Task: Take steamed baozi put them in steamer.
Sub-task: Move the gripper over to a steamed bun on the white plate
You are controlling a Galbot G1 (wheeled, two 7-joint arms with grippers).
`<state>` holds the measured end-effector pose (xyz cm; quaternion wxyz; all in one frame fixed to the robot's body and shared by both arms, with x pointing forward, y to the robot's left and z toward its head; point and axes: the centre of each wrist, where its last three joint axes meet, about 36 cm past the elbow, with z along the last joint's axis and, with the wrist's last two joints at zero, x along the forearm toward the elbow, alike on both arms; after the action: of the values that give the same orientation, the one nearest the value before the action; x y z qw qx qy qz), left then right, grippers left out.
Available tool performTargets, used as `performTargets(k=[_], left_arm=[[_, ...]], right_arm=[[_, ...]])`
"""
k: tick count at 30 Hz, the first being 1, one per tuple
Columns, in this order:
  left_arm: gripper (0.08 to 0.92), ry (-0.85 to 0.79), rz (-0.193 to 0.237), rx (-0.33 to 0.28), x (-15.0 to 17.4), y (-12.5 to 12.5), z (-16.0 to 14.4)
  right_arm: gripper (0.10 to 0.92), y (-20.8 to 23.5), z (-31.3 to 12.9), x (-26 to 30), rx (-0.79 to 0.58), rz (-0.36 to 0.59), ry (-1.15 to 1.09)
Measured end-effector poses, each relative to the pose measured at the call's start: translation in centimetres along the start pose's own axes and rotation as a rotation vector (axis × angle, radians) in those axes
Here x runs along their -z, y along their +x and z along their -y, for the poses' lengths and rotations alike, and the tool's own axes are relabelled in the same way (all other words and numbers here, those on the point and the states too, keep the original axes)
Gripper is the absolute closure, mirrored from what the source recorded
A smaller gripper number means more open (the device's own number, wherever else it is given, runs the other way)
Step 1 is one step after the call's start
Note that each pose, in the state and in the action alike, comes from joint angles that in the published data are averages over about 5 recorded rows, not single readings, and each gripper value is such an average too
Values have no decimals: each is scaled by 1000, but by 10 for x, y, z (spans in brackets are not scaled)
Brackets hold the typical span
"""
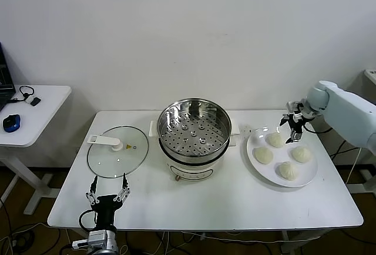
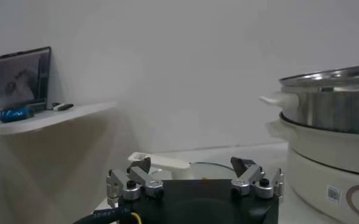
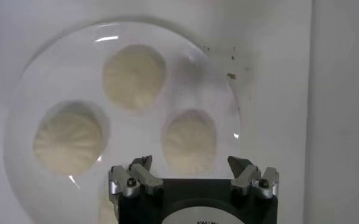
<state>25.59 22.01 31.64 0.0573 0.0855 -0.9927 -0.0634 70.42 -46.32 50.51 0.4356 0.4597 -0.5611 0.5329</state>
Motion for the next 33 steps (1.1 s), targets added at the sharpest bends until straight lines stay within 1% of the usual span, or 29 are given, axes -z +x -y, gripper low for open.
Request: performTargets(k=[9,22,33], left_arm=[[177,0,-3,0,-2,-1,0],[177,1,-3,4,-5,-2,-1],[177,3,0,0,-6,-2,0]], right_arm=[[200,-24,-1,-1,4,6,-22],[200,-41,3,2,-4,10,-40],[200,-45,5,4,-11,9,-53]])
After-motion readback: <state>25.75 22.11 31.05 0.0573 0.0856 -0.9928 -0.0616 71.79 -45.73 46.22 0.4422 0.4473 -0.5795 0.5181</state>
